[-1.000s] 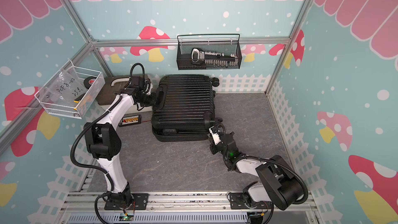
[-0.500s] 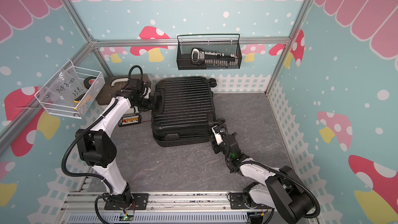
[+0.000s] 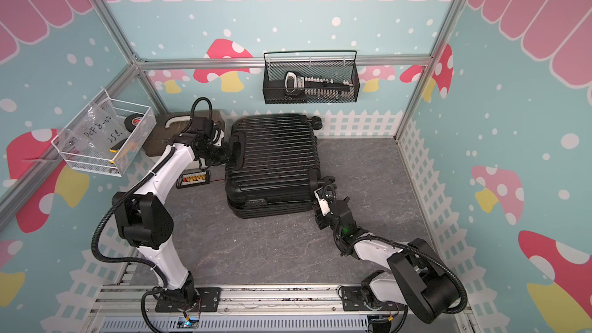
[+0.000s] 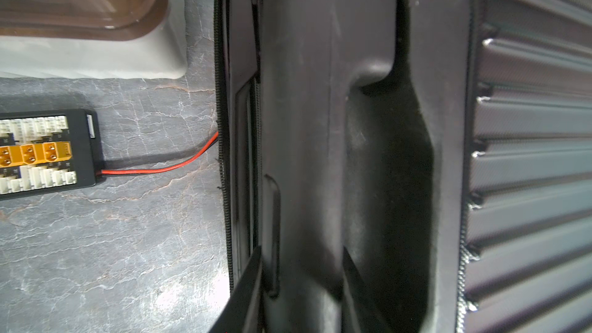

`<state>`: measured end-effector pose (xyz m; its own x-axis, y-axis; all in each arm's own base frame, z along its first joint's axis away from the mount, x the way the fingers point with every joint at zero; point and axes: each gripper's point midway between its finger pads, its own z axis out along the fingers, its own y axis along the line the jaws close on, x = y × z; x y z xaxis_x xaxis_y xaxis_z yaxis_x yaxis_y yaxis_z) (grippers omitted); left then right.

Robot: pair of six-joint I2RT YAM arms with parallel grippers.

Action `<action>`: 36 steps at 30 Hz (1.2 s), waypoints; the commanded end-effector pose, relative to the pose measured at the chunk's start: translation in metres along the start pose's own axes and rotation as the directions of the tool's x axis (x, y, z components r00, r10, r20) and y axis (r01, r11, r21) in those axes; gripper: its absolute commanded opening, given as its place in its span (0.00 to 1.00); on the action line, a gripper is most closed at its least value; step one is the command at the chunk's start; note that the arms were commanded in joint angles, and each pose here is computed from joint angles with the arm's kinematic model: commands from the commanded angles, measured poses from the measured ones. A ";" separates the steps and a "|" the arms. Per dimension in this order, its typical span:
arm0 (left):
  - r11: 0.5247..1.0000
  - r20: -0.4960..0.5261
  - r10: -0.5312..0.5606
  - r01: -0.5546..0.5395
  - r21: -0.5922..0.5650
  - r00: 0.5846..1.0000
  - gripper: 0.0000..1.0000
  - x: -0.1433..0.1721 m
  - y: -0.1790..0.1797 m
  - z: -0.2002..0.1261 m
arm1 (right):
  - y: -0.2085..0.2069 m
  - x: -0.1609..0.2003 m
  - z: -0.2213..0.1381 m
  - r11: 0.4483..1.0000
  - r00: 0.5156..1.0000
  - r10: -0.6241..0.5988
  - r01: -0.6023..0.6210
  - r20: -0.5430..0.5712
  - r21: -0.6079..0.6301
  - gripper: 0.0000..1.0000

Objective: Close the suitcase zippers
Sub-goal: Zip the zipper on the suitcase.

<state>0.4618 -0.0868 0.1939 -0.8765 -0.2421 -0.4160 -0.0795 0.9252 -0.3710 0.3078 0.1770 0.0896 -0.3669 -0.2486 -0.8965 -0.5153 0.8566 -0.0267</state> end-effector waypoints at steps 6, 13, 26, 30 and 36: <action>0.983 0.030 -0.026 0.020 0.184 0.999 0.04 0.000 -0.049 -0.032 | 0.007 -0.011 -0.003 0.999 0.998 -0.032 0.034 0.054 -0.040 0.00; 0.968 0.128 -0.147 0.117 0.220 0.981 0.00 -0.013 -0.066 -0.035 | 0.027 -0.014 -0.017 0.987 0.996 -0.026 0.040 0.088 -0.155 0.00; 0.874 0.223 -0.388 0.280 0.397 0.894 0.00 -0.029 -0.114 -0.031 | 0.068 -0.035 -0.031 0.924 0.989 -0.015 0.070 0.146 -0.376 0.00; 0.845 0.228 -0.449 0.327 0.424 0.864 0.00 -0.023 -0.124 -0.027 | 0.071 -0.040 -0.030 0.928 0.988 -0.018 0.073 0.153 -0.366 0.00; 0.810 0.242 -0.521 0.384 0.442 0.819 0.00 -0.003 -0.134 -0.025 | 0.078 -0.050 -0.024 0.939 0.987 -0.027 0.081 0.161 -0.334 0.00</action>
<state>0.4565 -0.1737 0.2099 -0.6808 -0.5499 -0.4839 -0.1955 0.7731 -0.6034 0.2714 0.2105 0.1007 -0.3463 -0.2409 -0.9067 -0.6804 0.7299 0.0660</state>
